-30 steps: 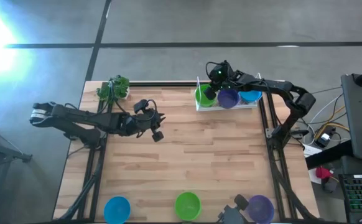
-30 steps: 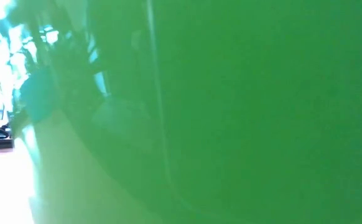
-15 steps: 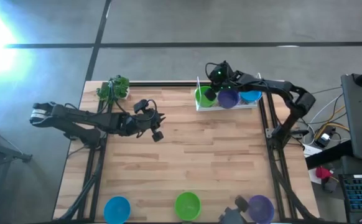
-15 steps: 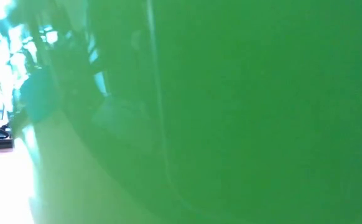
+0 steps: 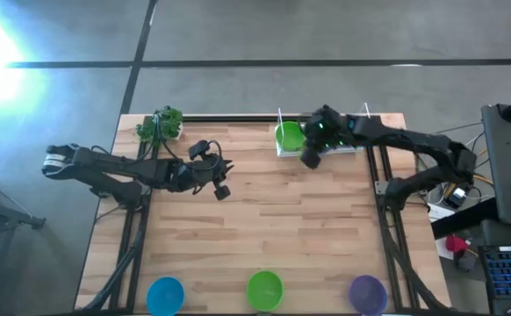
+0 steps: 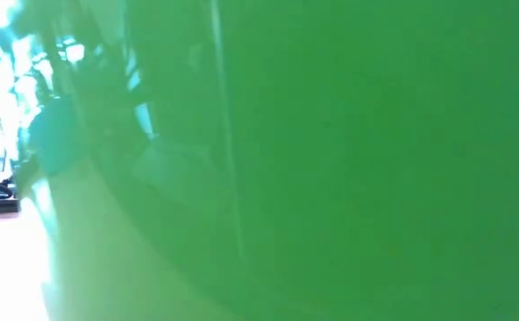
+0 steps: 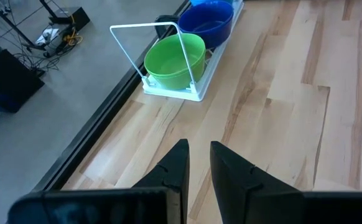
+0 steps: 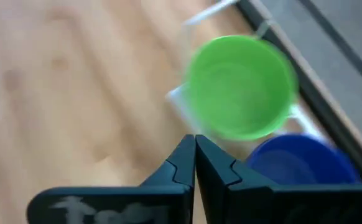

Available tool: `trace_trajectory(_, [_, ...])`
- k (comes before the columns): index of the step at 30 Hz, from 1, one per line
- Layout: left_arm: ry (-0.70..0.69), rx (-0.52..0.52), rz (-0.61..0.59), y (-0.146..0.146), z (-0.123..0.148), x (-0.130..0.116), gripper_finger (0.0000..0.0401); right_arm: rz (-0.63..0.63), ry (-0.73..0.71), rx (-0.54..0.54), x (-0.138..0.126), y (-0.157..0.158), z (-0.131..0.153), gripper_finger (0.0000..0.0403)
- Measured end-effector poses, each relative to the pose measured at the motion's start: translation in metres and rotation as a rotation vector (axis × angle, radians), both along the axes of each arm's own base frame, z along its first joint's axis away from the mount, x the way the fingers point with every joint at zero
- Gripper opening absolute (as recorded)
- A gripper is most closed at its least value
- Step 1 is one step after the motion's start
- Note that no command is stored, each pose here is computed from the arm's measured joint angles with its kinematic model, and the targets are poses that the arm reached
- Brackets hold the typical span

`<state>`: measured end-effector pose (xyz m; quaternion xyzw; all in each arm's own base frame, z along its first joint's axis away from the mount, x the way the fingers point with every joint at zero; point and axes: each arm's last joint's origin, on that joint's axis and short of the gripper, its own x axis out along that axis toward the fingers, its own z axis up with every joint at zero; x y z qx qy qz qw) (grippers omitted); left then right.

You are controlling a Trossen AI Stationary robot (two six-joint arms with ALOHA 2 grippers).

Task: Pick & Place Mini bowls
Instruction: Stack the violet bowl on top of the violet bowl on the shelf

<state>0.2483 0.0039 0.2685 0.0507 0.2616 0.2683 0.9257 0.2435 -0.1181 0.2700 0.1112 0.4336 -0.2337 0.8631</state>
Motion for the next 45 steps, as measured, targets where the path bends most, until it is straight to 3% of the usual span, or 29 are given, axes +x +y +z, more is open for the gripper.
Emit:
trace_trajectory(10, [0.014, 0.003, -0.001, 0.000, -0.001, -0.001, 0.0059, 0.235, -0.041, 0.148, -0.036, 0.115, 0.022, 0.0008])
trace_trajectory(18, [0.015, 0.004, -0.002, 0.000, -0.001, -0.001, 0.0059, 0.406, 0.003, 0.248, -0.057, 0.175, 0.012, 0.0008])
trace_trajectory(25, [0.015, 0.001, -0.001, 0.000, -0.001, -0.001, 0.0059, 0.583, 0.121, 0.432, -0.073, 0.220, 0.005, 0.0008])
trace_trajectory(30, [0.038, 0.006, -0.023, -0.002, -0.004, 0.001, 0.0059, 0.585, 0.240, 0.600, -0.085, 0.247, 0.000, 0.0008])
trace_trajectory(35, [0.040, -0.036, -0.088, -0.005, -0.005, 0.002, 0.0059, 0.627, 0.319, 0.584, -0.093, 0.267, -0.010, 0.0008])
trace_trajectory(45, [0.022, -0.040, -0.093, -0.006, -0.004, 0.003, 0.0059, 0.573, 0.467, 0.615, -0.096, 0.289, -0.028, 0.0008])
